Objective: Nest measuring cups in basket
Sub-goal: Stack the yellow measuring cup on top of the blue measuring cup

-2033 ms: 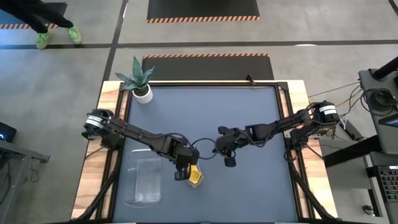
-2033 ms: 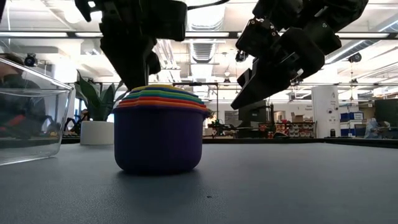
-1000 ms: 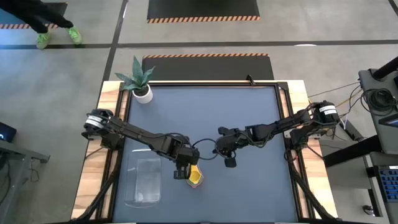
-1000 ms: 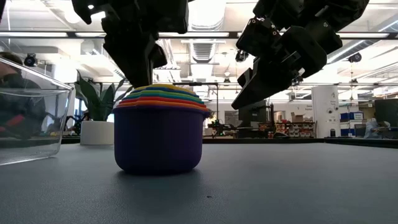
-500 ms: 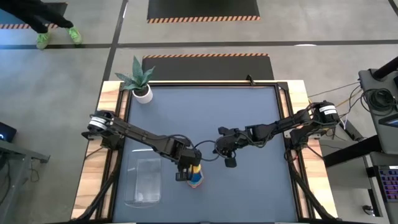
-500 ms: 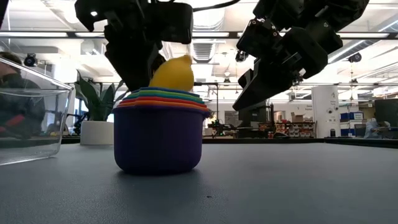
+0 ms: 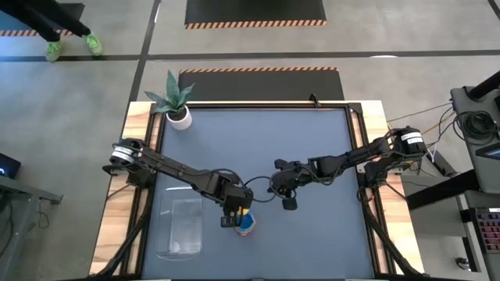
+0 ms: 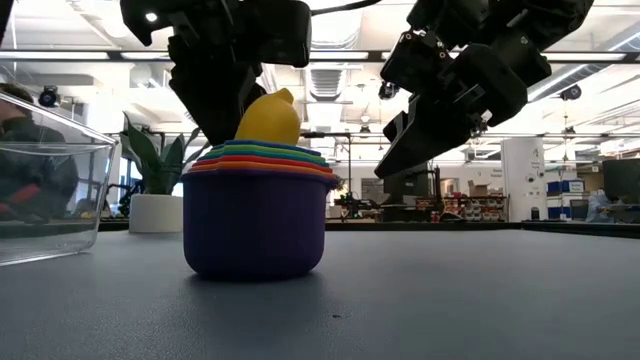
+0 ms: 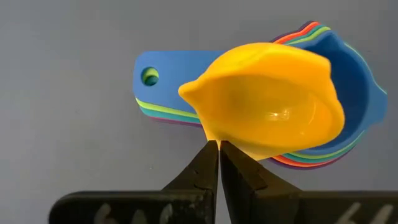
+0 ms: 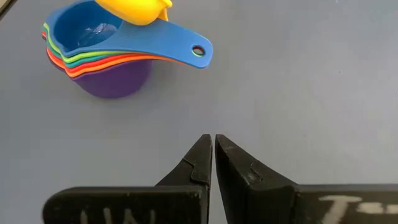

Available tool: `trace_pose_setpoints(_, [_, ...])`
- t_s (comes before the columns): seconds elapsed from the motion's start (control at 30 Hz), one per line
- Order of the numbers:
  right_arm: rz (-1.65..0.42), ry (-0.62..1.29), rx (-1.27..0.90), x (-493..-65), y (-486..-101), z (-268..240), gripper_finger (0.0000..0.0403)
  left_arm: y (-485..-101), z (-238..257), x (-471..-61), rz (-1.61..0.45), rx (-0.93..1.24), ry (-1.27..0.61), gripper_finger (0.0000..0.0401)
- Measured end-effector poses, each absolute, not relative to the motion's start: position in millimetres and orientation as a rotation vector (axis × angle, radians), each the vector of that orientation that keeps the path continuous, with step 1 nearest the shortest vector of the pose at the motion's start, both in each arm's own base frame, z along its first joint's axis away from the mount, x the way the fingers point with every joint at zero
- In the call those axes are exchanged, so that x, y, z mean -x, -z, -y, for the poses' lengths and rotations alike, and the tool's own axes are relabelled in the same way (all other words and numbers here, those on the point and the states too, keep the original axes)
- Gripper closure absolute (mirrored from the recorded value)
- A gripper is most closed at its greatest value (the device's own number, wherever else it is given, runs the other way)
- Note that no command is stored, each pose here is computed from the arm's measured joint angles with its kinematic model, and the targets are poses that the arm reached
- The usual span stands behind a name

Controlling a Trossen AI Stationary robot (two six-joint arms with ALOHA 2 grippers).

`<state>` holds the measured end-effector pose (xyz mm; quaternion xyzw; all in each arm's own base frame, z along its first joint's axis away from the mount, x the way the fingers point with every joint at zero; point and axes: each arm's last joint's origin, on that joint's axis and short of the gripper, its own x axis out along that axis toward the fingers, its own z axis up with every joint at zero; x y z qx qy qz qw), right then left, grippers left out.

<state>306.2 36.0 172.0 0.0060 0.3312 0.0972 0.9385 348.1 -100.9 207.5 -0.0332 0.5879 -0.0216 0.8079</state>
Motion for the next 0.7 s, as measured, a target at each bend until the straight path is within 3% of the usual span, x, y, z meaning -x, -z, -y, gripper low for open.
trace_pose_setpoints(0.27, [-0.676,-0.198,-0.014,-306,-172,-36,0.0394,-210,101,-347,-1.273,0.061,0.047,0.0401])
trace_pose_setpoints(0.7, [-0.677,-0.198,-0.014,-306,-172,-36,0.0394,-248,106,-341,-1.341,-0.121,0.012,0.0401])
